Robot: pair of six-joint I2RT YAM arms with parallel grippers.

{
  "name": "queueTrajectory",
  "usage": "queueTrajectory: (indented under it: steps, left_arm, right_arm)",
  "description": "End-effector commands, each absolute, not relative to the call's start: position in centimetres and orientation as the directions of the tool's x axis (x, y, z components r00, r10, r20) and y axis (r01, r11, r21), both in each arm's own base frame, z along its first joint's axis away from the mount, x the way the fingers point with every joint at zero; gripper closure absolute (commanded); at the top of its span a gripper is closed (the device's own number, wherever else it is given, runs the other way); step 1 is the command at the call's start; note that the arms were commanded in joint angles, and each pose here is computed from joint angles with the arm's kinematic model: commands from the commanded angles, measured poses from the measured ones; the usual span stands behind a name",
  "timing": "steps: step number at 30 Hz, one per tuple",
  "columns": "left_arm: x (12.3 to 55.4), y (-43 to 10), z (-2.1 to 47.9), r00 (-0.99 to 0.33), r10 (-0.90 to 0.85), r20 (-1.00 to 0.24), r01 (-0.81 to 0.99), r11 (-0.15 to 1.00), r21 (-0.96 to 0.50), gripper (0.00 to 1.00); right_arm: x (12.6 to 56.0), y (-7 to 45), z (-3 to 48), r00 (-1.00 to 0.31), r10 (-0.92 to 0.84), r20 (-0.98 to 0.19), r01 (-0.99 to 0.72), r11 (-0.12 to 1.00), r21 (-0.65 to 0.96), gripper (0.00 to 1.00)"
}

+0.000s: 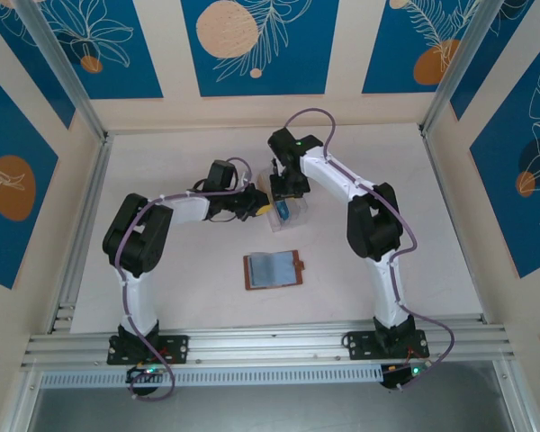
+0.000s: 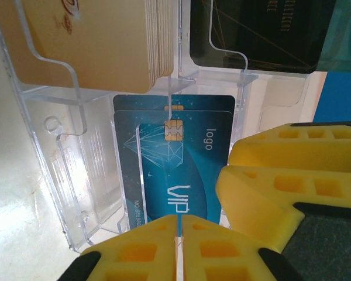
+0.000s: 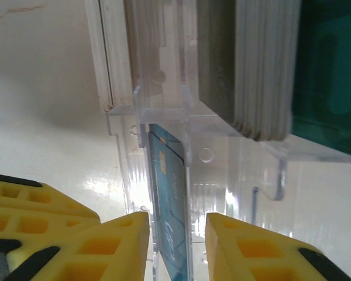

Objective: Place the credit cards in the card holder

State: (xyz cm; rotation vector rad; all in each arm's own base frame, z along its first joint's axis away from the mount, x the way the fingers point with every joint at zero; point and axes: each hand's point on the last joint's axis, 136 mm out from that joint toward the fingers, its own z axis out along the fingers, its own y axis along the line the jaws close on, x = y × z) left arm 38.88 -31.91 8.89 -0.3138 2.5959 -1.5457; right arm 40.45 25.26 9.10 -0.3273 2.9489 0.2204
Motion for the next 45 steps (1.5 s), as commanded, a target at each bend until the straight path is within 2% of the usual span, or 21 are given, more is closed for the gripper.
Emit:
queueTrajectory:
  steps: [1, 10, 15, 22, 29, 37, 45]
  left_arm:
    - [38.6, -31.9, 8.5, -0.972, -0.233, 0.03, -0.136, 0.454, -0.881, 0.91]
    - [38.5, -31.5, 7.8, -0.969, -0.246, 0.037, -0.15, 0.46, -0.875, 0.91]
    - [38.7, -32.2, 7.8, -0.974, -0.223, 0.04, -0.139, 0.452, -0.881, 0.9]
    - [39.3, -33.1, 8.0, -0.974, -0.221, 0.038, -0.134, 0.438, -0.889, 0.9]
    - [39.3, -34.6, 7.9, -0.979, -0.201, 0.043, -0.126, 0.423, -0.897, 0.9]
    - [39.3, -35.5, 7.7, -0.98, -0.193, 0.039, -0.119, 0.423, -0.898, 0.9]
    - [39.3, -36.0, 7.6, -0.983, -0.179, 0.032, -0.106, 0.423, -0.9, 0.9]
  right_arm:
    - [39.7, 25.9, 7.7, -0.966, -0.228, -0.123, -0.245, 0.958, 0.151, 0.68]
    - [39.3, 26.8, 9.0, -0.969, -0.213, -0.128, -0.238, 0.943, 0.234, 0.74]
    - [38.9, 27.5, 9.6, -0.977, -0.188, -0.099, -0.211, 0.914, 0.345, 0.68]
    - [38.6, 27.1, 8.2, -0.988, -0.153, -0.03, -0.152, 0.901, 0.407, 0.68]
    - [38.3, 27.6, 9.0, -0.992, -0.123, -0.003, -0.107, 0.855, 0.507, 0.68]
    - [38.4, 27.3, 9.2, -0.995, -0.096, 0.023, -0.069, 0.844, 0.531, 0.74]
    - [38.5, 26.6, 9.6, -0.996, -0.09, 0.008, -0.073, 0.86, 0.505, 0.75]
